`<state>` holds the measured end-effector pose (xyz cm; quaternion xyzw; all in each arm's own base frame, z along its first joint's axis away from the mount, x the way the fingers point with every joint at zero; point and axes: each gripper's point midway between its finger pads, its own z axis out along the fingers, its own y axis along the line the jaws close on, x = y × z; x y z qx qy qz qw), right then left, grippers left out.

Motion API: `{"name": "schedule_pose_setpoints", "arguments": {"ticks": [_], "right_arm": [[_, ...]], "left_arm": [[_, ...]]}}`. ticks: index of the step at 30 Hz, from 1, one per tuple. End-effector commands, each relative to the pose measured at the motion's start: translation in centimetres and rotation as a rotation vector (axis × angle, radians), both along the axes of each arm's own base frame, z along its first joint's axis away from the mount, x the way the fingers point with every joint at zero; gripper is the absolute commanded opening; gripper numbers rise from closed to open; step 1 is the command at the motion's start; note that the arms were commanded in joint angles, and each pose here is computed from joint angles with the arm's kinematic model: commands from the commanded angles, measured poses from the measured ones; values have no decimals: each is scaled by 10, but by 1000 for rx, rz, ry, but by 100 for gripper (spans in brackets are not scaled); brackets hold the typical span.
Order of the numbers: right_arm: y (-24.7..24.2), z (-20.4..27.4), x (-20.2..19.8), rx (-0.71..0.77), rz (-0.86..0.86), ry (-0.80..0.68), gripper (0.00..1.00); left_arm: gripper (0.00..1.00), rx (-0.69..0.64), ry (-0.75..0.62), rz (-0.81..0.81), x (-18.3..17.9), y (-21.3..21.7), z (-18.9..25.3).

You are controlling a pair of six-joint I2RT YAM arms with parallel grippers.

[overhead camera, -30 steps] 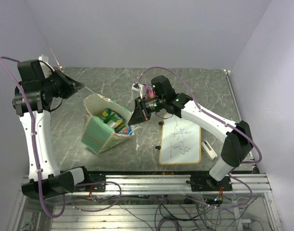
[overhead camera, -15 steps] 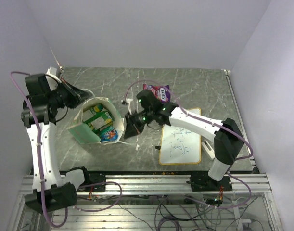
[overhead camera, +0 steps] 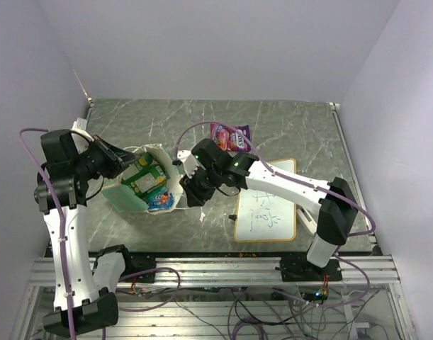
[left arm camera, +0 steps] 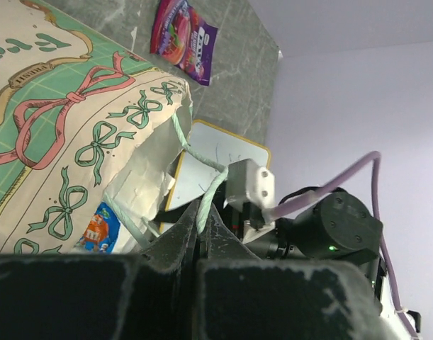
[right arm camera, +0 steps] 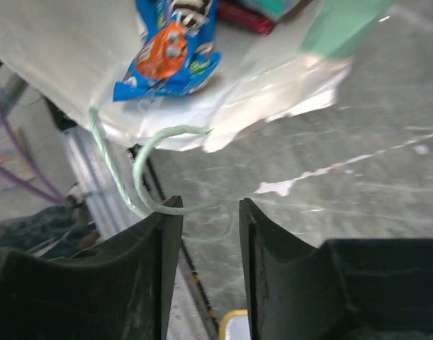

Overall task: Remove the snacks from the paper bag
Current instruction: Adjust the paper bag at the center of the board.

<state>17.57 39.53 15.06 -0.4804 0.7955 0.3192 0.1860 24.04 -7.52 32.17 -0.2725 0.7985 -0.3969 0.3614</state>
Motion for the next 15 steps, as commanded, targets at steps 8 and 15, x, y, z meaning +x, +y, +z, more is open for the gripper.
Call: {"name": "schedule_pose_setpoints", "arguments": {"ticks": [8, 15], "right_arm": [[-1, 83, 34, 160, -118, -274, 54], [29, 102, 18, 340, -59, -363, 57]], "left_arm": [[7, -93, -31, -71, -16, -18, 15], [7, -121, -47, -88, -25, -23, 20]]}}
